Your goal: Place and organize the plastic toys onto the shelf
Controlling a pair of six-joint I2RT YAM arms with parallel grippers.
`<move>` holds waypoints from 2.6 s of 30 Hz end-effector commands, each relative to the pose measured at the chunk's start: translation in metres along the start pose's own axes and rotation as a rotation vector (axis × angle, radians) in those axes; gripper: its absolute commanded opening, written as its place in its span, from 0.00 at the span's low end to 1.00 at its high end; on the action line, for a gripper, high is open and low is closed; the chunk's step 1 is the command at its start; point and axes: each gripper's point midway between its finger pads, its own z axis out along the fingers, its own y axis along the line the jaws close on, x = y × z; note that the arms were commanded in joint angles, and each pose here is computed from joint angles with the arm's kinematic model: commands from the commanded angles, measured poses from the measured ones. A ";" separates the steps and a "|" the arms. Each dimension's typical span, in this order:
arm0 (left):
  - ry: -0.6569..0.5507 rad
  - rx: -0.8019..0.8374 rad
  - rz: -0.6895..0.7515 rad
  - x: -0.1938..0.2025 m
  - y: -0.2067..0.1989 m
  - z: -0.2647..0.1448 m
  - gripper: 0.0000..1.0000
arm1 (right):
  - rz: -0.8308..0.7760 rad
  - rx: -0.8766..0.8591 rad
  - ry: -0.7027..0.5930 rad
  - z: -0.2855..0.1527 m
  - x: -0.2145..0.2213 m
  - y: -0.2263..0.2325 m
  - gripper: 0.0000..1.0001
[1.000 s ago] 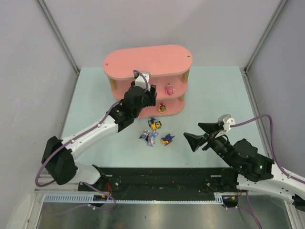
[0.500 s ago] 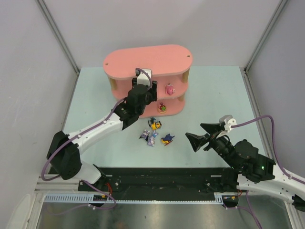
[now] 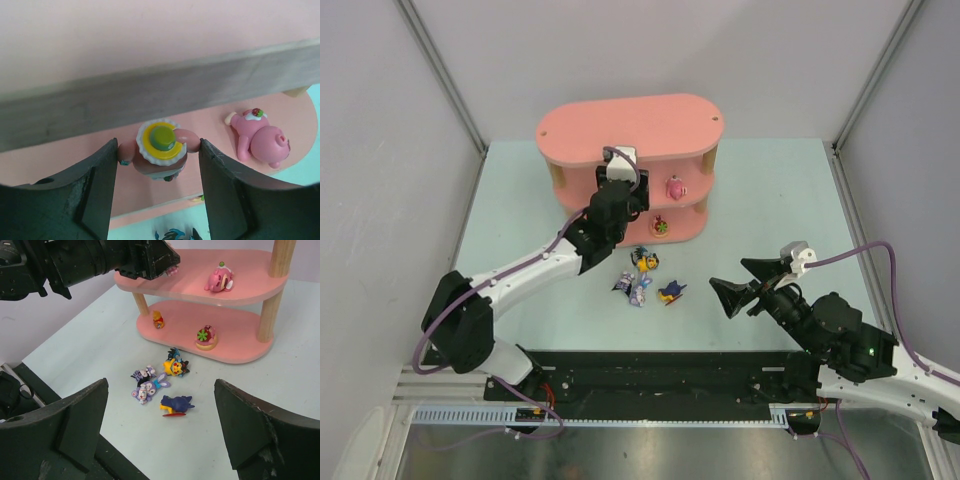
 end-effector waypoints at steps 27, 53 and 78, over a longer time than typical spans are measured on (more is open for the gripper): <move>-0.038 -0.059 0.044 0.018 0.009 0.005 0.13 | 0.027 0.012 -0.036 -0.002 -0.015 -0.002 0.92; -0.057 -0.064 0.047 0.013 0.007 0.002 0.53 | 0.033 0.017 -0.032 -0.002 -0.013 -0.002 0.93; -0.075 -0.077 0.035 0.008 0.008 0.000 0.83 | 0.030 0.015 -0.026 -0.002 -0.012 -0.002 0.93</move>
